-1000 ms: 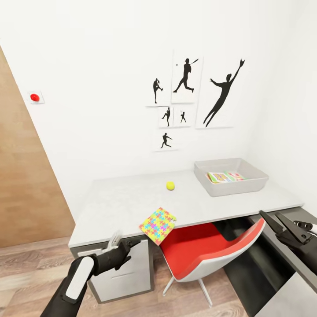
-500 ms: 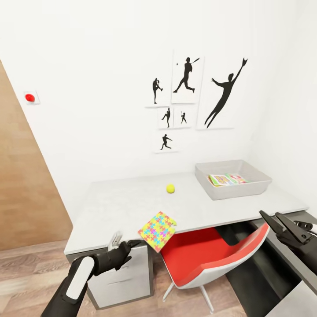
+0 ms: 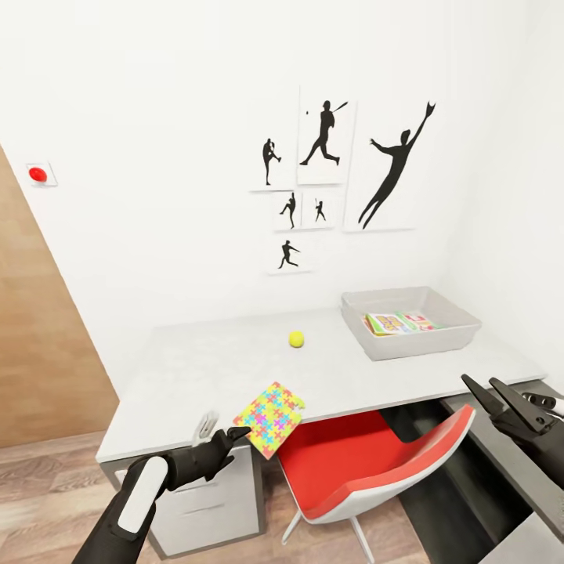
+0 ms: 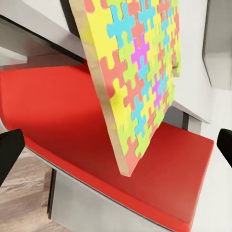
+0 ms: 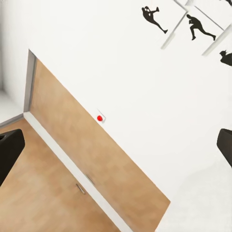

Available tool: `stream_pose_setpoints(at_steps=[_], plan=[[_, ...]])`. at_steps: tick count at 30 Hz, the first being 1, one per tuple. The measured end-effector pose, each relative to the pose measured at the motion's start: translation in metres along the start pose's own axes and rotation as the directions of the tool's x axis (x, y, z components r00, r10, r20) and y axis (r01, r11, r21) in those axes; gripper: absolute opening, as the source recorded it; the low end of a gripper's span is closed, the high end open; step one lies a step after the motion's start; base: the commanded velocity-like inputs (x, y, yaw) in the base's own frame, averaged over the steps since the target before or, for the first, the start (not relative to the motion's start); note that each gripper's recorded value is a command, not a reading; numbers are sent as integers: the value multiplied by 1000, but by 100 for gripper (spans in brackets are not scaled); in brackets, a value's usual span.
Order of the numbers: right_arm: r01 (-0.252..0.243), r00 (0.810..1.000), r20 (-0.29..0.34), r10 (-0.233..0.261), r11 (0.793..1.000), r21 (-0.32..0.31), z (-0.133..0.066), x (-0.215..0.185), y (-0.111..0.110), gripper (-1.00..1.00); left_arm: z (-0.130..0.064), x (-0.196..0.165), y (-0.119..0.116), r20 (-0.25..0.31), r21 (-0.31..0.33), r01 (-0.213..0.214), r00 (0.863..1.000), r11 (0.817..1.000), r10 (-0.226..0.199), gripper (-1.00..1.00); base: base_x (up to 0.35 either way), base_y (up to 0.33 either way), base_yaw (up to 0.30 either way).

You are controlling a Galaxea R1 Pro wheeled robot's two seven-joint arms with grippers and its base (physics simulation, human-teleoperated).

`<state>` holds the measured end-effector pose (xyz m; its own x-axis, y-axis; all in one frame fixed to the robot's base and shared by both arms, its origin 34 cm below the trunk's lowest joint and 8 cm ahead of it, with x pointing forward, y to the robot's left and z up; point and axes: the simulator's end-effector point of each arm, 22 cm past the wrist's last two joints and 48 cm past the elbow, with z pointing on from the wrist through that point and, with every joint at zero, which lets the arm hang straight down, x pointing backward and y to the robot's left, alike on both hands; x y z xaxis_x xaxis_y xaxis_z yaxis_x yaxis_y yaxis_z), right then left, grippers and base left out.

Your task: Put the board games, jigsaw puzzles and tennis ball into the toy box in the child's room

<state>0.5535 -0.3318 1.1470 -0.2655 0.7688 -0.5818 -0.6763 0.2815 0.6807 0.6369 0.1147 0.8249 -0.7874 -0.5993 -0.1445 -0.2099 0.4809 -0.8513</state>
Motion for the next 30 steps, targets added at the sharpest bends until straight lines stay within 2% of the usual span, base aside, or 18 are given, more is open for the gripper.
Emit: stream_pose_setpoints(at_steps=[30], plan=[[-2, 1000, 2, 2, 1000, -1, 0, 1, 0, 100, 1, 1, -1, -1, 1, 0, 1000, 1000, 0, 100, 62, 5, 0]])
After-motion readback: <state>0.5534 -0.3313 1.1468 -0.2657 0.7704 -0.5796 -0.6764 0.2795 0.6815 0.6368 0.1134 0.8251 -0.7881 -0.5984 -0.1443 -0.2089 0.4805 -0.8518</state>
